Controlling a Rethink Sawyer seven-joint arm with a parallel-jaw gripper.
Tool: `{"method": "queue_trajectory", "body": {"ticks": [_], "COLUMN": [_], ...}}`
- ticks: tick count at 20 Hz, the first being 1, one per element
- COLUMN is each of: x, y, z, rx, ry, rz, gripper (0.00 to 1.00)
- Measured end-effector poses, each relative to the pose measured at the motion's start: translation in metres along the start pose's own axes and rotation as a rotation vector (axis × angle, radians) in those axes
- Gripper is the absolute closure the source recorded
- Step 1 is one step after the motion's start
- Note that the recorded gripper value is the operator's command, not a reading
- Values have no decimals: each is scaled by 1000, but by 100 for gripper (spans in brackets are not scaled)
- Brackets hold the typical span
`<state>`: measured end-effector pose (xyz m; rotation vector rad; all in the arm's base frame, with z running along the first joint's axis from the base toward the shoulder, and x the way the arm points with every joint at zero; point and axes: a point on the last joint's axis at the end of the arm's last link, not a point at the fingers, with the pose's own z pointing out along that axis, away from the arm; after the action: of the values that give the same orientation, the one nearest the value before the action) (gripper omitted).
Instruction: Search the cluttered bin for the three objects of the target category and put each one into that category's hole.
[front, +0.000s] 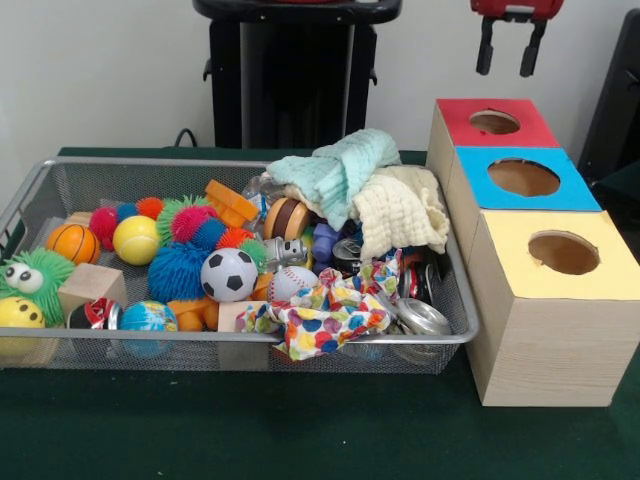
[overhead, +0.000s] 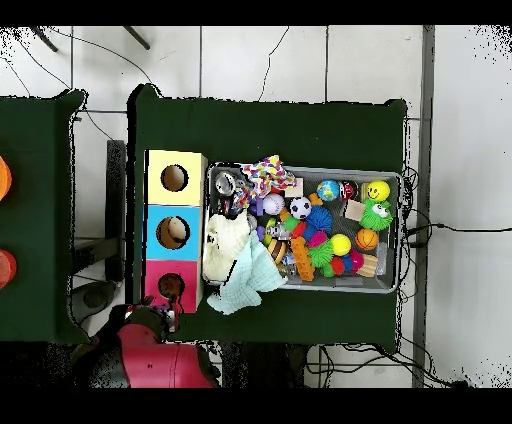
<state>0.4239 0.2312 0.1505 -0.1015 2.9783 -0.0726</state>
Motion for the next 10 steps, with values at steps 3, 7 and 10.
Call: {"method": "queue_trajectory", "body": {"ticks": [3, 7, 10], "x": [-5, -10, -16], "y": [-1, -7, -15], "z": [-9, -20, -25], "rx": [-3, -3, -4], "ry": [-19, -36, -46], "rz": [5, 19, 38], "gripper": [0, 0, 0]}}
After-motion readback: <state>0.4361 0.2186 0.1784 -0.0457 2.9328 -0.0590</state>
